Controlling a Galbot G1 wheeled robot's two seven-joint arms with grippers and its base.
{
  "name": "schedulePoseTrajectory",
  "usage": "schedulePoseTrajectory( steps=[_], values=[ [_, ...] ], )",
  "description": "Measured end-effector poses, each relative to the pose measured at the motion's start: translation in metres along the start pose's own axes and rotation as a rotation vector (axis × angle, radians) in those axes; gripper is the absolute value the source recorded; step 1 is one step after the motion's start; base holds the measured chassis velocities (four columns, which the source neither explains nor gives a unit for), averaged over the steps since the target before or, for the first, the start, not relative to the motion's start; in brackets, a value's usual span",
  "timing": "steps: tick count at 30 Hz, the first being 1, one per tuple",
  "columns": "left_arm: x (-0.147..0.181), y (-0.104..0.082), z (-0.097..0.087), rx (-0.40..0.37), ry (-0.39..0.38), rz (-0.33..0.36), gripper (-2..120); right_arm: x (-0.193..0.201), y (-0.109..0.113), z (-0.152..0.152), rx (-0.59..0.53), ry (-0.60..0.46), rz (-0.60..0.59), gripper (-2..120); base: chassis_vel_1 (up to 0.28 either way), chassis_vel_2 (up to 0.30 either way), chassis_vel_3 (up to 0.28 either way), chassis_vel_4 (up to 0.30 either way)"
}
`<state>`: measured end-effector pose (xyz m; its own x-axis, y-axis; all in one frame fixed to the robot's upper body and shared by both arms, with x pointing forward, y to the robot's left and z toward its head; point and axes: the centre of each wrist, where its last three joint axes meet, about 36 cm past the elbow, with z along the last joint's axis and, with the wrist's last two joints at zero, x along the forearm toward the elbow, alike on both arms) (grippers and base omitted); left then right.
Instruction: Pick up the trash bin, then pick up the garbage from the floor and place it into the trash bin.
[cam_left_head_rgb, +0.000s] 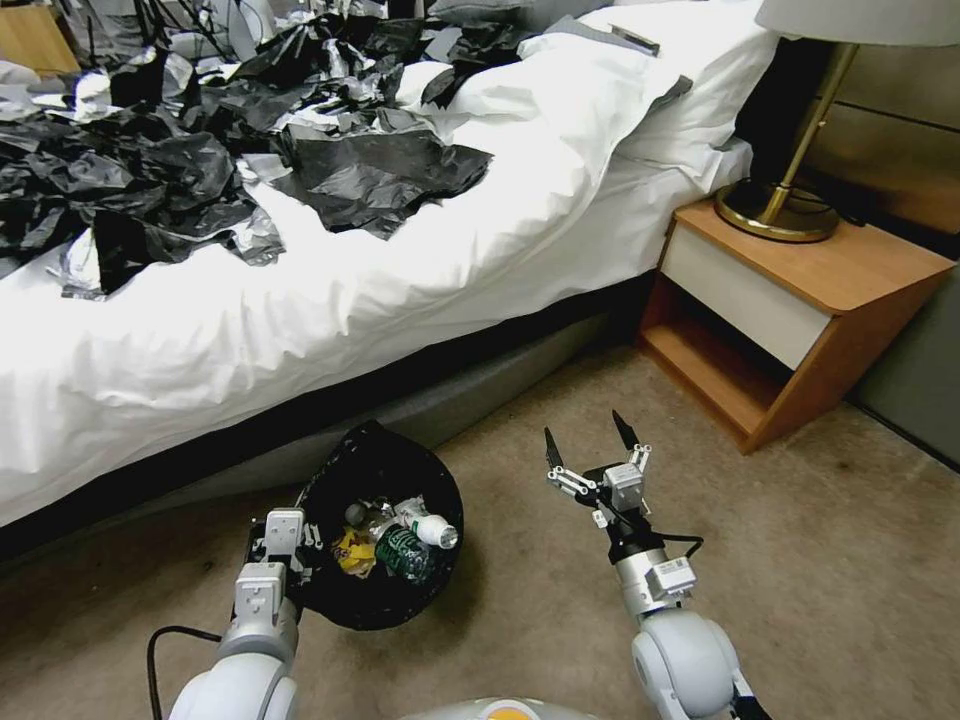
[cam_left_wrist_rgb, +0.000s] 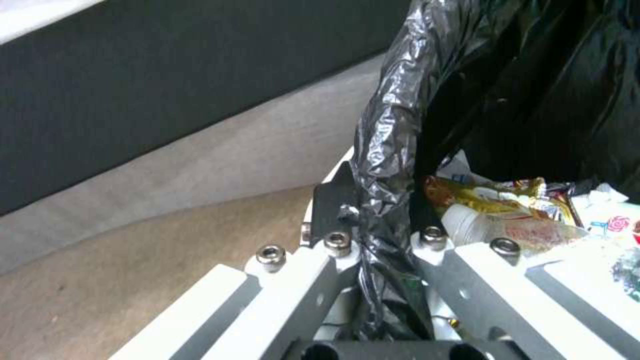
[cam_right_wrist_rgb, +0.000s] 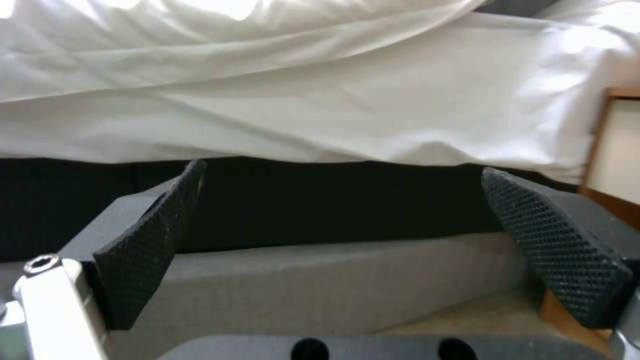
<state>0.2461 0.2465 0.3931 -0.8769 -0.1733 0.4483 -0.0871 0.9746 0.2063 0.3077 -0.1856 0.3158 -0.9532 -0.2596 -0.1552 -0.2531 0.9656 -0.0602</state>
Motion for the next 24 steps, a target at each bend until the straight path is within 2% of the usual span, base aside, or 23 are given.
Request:
schedulePoseTrajectory(
  steps=[10,24],
  values=[
    [0.0052,-0.0016,0.0009,0.010,0.011,0.009,0,0.0002,0.0031,-0.0034,-0.015,0.080,0.005,100,0.084,0.087,0.085,0.086],
    [0.0070,-0.0007,-0.0003,0.008,0.008,0.007,0,-0.0034,0.0022,-0.0056,-0.011,0.087,0.012,100,0.119,0.111,0.116,0.125]
  ],
)
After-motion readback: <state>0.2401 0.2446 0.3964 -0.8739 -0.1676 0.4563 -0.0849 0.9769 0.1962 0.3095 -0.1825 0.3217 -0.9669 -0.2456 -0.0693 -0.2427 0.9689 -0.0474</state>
